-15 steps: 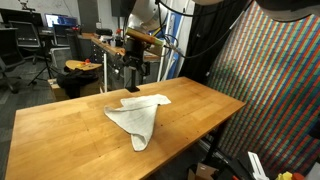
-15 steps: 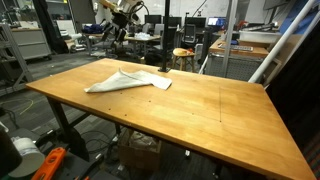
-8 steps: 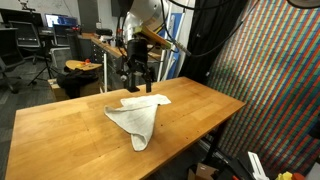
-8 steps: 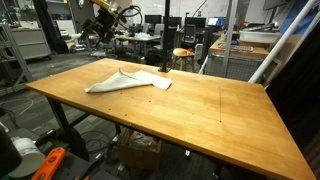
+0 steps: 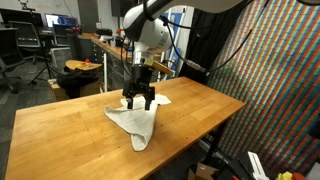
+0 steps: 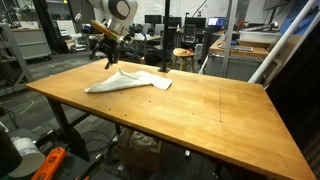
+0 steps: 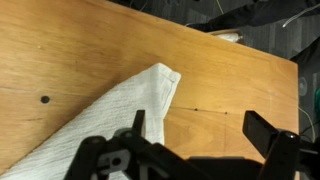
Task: Fold the towel on the table
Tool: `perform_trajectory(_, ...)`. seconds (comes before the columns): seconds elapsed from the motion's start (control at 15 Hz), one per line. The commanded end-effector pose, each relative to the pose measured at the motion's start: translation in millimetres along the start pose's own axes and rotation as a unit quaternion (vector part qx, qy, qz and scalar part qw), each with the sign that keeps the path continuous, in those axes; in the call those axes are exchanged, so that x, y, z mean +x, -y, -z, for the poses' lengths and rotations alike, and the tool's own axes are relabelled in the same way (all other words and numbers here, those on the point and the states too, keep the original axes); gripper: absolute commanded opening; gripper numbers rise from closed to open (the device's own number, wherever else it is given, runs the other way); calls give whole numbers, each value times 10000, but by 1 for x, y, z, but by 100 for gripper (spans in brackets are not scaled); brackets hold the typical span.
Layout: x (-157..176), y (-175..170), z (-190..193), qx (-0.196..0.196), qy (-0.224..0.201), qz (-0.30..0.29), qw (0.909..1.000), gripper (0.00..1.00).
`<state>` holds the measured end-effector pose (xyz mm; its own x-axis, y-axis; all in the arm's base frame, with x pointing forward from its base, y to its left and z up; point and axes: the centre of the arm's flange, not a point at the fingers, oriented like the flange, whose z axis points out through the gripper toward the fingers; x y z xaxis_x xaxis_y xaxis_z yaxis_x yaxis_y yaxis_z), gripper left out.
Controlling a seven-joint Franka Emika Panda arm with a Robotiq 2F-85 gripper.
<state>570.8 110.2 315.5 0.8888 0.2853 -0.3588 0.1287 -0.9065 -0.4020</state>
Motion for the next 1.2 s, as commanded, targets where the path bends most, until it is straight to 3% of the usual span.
perform_trajectory(0.0,-35,-26,-10,-79,-577,175,9981,100)
perform_trajectory(0.27,-57,-33,-26,-243,-888,282,9954,100)
perform_trajectory(0.67,-87,-9,-65,-372,-1238,288,9912,100)
perform_trajectory(1.13,-81,-3,-97,-379,-1889,-84,9812,100)
